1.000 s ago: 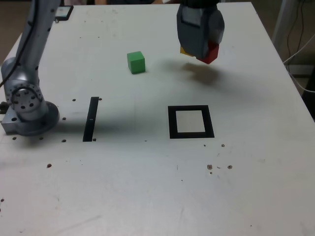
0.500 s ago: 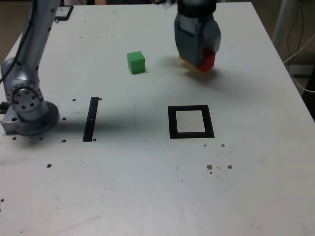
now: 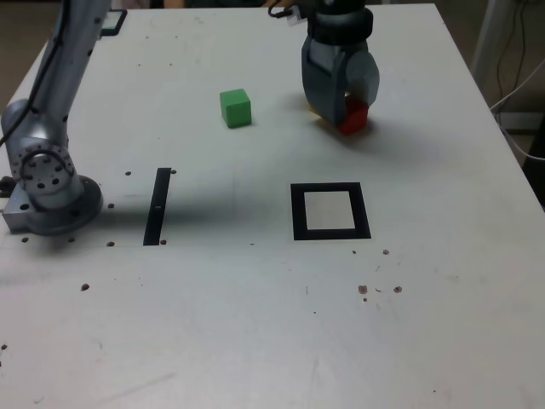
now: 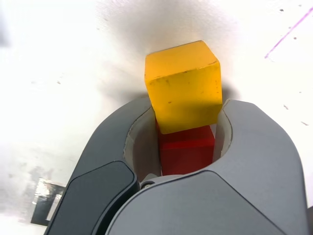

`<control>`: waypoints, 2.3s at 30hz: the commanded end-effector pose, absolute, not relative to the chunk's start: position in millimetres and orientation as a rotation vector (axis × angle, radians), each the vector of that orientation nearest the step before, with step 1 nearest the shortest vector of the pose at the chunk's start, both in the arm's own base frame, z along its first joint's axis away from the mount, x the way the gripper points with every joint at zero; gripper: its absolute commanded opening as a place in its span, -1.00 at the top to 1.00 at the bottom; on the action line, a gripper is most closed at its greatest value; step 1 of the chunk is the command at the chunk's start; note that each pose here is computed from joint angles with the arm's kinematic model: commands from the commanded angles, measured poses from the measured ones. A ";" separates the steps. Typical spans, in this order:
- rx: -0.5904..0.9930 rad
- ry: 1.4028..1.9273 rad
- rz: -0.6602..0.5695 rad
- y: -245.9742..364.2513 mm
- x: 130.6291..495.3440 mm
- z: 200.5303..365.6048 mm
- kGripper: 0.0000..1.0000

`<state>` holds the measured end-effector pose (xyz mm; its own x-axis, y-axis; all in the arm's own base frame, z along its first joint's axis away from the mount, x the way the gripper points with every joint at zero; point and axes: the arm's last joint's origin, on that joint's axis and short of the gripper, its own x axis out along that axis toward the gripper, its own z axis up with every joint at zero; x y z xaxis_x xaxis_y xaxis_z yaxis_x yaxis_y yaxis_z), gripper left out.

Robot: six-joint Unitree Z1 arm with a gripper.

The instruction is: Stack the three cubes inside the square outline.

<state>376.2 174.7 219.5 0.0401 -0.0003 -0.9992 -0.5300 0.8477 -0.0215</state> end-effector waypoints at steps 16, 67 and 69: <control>-0.470 1.444 0.437 166.5 365.1 211.6 -0.99; -0.543 1.479 0.491 152.8 391.9 211.0 0.47; -0.535 1.464 0.497 152.8 391.1 213.5 0.61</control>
